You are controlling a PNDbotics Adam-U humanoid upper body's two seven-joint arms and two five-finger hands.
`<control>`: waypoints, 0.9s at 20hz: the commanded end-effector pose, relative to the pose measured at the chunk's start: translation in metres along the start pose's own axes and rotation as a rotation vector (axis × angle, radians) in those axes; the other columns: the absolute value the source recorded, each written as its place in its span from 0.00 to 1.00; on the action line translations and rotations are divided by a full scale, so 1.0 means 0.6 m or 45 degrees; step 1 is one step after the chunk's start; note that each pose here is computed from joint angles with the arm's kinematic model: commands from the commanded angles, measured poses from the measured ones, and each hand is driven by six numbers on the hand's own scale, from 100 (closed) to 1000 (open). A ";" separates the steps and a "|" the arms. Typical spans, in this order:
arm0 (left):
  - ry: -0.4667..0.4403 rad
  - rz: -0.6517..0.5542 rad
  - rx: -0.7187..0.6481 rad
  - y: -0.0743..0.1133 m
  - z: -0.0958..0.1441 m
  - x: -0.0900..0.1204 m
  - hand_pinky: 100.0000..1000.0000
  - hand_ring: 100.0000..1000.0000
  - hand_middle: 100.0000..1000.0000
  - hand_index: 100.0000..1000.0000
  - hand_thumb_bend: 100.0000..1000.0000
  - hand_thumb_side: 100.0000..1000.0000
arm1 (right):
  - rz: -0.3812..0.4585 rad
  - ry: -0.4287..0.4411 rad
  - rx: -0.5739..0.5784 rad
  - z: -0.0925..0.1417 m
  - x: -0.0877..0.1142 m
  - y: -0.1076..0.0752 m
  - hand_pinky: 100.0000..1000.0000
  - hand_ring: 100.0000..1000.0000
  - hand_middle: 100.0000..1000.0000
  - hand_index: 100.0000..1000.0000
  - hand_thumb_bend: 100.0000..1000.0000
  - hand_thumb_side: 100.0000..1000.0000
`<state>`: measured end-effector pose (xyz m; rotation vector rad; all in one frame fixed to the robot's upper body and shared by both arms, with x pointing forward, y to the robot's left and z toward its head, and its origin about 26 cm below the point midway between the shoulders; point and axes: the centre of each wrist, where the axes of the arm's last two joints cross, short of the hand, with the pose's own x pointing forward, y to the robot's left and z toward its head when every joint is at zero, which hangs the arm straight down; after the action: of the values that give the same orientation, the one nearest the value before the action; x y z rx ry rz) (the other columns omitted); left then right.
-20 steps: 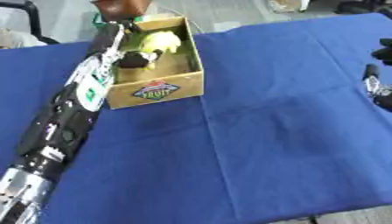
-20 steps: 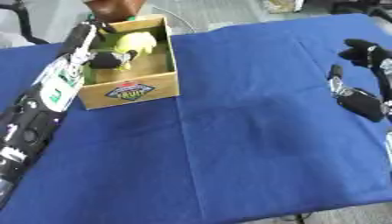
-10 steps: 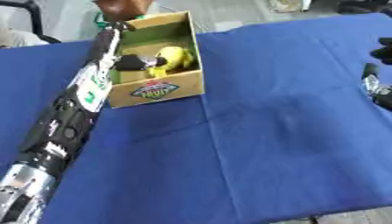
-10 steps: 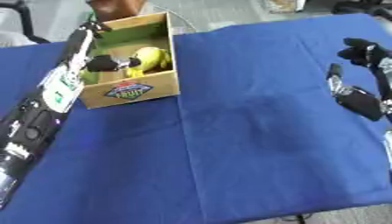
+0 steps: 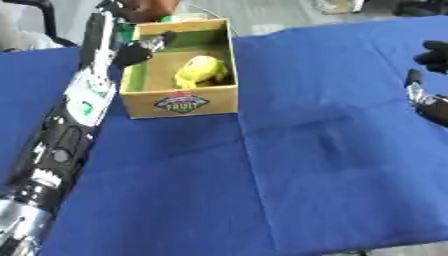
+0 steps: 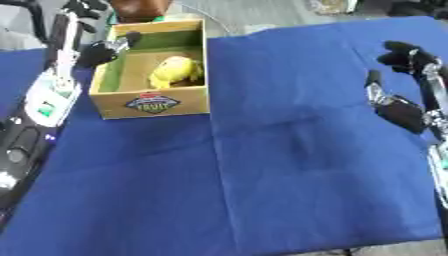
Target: Pick up objects on the table and place them in the box.
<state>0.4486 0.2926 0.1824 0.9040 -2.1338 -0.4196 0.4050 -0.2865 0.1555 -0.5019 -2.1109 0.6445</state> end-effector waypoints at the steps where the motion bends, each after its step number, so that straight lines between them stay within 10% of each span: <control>1: -0.127 0.042 0.084 0.042 -0.002 0.012 0.57 0.68 0.72 0.69 0.72 0.49 | 0.040 -0.037 -0.046 -0.008 0.011 -0.030 0.82 0.77 0.65 0.86 0.00 0.16; 13: -0.134 0.261 0.110 0.092 0.088 0.039 0.55 0.65 0.69 0.67 0.69 0.47 | 0.050 -0.041 -0.075 -0.009 0.015 -0.038 0.82 0.77 0.65 0.86 0.00 0.17; 18: 0.029 0.349 0.154 0.115 0.128 0.032 0.50 0.58 0.64 0.67 0.65 0.44 | 0.075 -0.034 -0.119 -0.008 0.014 -0.055 0.82 0.77 0.65 0.86 0.00 0.17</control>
<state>0.3536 0.3231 0.1630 0.6599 -2.2073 -0.1688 0.4024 -0.2981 0.1655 -0.5621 -2.1285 0.5890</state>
